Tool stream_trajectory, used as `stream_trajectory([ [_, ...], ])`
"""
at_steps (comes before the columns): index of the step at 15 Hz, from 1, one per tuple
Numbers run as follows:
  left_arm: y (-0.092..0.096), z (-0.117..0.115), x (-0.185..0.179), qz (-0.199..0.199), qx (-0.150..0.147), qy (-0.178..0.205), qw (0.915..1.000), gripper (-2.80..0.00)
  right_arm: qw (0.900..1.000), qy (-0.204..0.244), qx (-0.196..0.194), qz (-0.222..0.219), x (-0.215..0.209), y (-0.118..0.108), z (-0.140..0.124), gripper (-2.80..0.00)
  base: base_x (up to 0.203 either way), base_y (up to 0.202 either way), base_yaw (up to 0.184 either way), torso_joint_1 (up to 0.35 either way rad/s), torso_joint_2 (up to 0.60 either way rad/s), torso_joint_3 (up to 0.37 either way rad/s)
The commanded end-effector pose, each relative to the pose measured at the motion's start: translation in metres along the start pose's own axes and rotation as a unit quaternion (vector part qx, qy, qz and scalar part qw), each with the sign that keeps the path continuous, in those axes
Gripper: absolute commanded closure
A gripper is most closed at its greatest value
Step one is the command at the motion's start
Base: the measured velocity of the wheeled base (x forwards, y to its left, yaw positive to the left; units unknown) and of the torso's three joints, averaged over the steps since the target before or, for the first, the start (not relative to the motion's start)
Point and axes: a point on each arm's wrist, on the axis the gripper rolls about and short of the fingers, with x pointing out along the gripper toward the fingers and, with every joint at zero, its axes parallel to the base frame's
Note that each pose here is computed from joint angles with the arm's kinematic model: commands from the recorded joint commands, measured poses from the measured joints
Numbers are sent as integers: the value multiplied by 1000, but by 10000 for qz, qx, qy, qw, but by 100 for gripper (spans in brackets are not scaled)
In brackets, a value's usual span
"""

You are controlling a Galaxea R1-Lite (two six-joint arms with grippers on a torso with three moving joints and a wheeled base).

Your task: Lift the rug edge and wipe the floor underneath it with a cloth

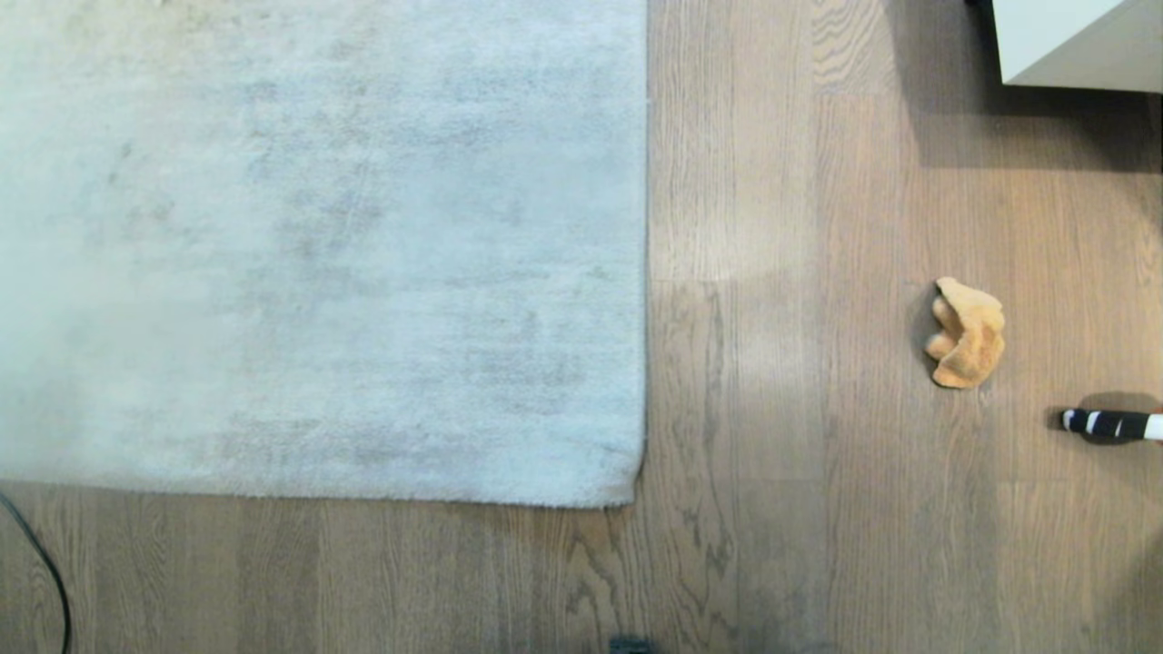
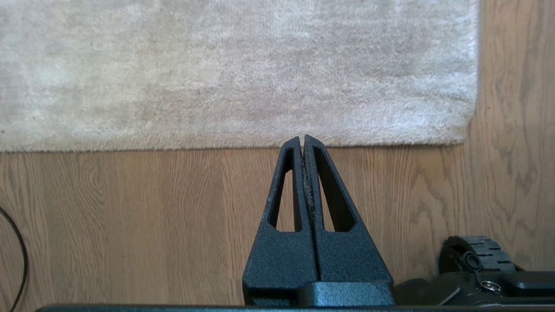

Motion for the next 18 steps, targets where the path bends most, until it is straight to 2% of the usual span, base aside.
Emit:
stream_trajectory([
  [1,0,0,0,-1,2,-1,10000,0,10000,3,-10,5,0,0,0,0,0,0,0,2,7,198],
  [18,0,0,0,37,-13,0,10000,0,10000,3,-2,5,0,0,0,0,0,0,0,4,3,203],
])
